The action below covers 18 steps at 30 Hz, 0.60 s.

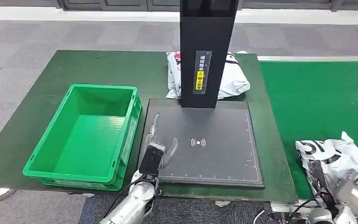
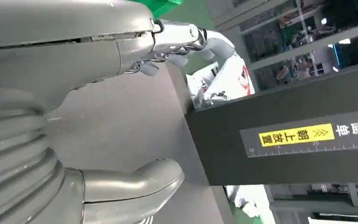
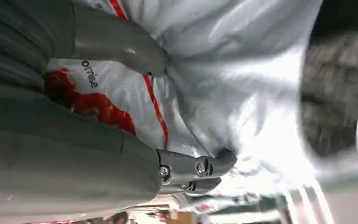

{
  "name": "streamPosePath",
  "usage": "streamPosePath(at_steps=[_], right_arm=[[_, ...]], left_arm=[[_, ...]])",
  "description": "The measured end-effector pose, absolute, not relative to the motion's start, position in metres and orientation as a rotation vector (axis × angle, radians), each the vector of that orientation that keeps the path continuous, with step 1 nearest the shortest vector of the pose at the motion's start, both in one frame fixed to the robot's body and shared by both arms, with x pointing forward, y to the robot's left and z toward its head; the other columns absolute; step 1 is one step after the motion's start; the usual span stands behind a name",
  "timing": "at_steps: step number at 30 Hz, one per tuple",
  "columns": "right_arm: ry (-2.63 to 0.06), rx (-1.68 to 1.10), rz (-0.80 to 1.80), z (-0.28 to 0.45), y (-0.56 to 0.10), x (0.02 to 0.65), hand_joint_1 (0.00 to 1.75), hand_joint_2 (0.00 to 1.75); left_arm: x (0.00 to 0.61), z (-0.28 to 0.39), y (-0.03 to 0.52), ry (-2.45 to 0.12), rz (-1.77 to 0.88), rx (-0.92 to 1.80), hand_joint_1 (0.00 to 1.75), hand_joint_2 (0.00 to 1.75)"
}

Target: Moved the parcel from conveyor to table for the left to box.

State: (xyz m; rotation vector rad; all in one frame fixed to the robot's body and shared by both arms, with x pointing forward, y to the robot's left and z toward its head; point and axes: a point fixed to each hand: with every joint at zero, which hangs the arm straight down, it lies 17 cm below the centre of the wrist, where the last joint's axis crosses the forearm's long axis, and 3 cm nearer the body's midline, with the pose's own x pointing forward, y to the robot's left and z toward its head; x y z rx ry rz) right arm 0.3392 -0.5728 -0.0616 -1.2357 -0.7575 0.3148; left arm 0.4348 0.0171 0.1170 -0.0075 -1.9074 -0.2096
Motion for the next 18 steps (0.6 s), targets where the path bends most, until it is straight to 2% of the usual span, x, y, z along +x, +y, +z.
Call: streamPosePath(at_steps=[2, 3, 6, 11, 18], right_arm=[[-0.689, -1.220, 0.337, -0.069, -0.581, 0.334, 0.00, 1.75], [-0.653, -1.213, 0.347, -0.072, -0.587, 0.332, 1.75, 1.75], [-0.568, -1.087, 0.433, -0.095, -0.587, 0.327, 1.75, 1.75], [-0.698, -0.775, 0.585, -0.118, -0.552, 0.338, 1.75, 1.75], [-0.820, -0.698, 0.620, -0.111, -0.523, 0.360, 1.75, 1.75]], left_arm=[[0.435, 0.116, 0.019, -1.906, -0.207, -0.010, 0.00, 1.75], [0.435, 0.116, 0.020, -1.905, -0.207, -0.012, 0.00, 1.75], [0.435, 0.116, 0.022, -1.906, -0.201, -0.015, 0.00, 1.75], [0.438, 0.117, 0.031, -1.910, -0.186, -0.005, 0.00, 1.75], [0.439, 0.118, 0.041, -1.917, -0.165, 0.030, 0.00, 1.75]])
